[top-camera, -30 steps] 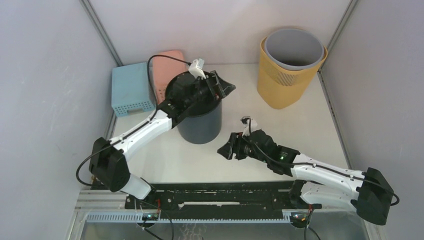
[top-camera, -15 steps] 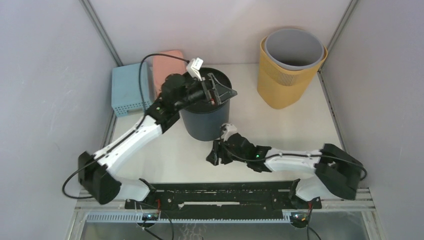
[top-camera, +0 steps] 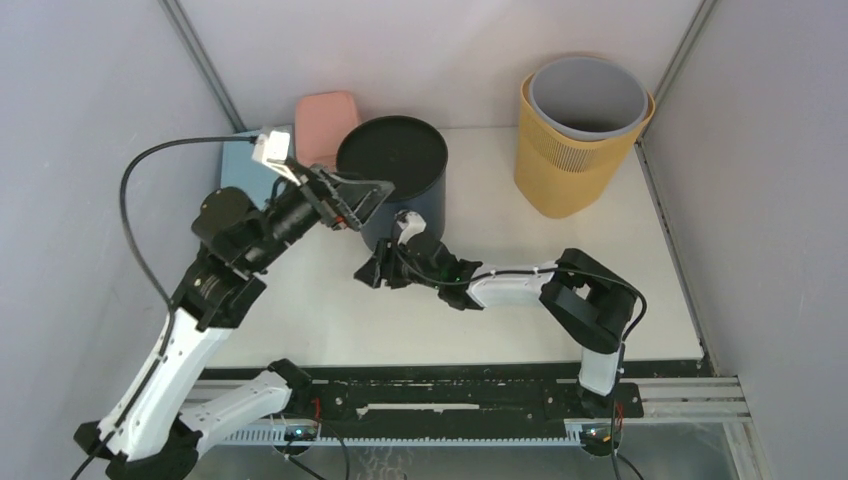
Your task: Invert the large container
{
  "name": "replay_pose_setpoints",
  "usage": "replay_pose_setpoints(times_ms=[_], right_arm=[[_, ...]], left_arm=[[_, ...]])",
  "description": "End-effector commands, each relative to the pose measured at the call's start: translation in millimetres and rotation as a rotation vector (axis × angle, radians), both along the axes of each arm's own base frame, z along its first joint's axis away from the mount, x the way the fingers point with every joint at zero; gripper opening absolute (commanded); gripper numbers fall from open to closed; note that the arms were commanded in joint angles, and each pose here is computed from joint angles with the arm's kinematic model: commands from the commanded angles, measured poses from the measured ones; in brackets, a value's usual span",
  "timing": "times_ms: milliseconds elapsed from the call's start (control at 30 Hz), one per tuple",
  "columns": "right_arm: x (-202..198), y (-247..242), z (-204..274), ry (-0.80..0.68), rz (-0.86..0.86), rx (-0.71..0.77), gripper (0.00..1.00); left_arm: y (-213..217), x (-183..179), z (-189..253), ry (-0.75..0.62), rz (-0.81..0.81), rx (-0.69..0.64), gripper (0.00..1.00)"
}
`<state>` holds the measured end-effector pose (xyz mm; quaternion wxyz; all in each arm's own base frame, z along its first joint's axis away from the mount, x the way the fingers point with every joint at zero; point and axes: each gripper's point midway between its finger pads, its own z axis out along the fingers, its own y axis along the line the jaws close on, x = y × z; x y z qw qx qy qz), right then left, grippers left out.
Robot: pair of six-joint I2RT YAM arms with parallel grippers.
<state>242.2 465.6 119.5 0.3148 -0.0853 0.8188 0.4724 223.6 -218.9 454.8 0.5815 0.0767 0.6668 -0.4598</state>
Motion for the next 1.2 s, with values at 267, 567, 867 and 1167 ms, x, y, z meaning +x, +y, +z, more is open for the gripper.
replay_pose_setpoints(times_ms=[267, 567, 867, 1167], right_arm=[[125.4, -78.3, 12.3, 0.008, -0.310, -0.016, 0.71], [223.7, -63.6, 8.4, 0.001, -0.341, 0.059, 0.72], [278.1, -93.5, 23.7, -0.049, -0.359, 0.081, 0.73], [163.0, -153.1, 204.5, -0.462, -0.202, -0.002, 0.72]], left_arm=[[32.5, 16.8, -56.0, 0.132, 0.175, 0.086, 1.00], [32.9, 22.5, -71.7, 0.171, 0.195, 0.099, 1.00], [39.0, 22.2, -88.1, 0.200, 0.222, 0.131, 1.00], [36.5, 31.7, -106.5, 0.227, 0.230, 0.169, 1.00]])
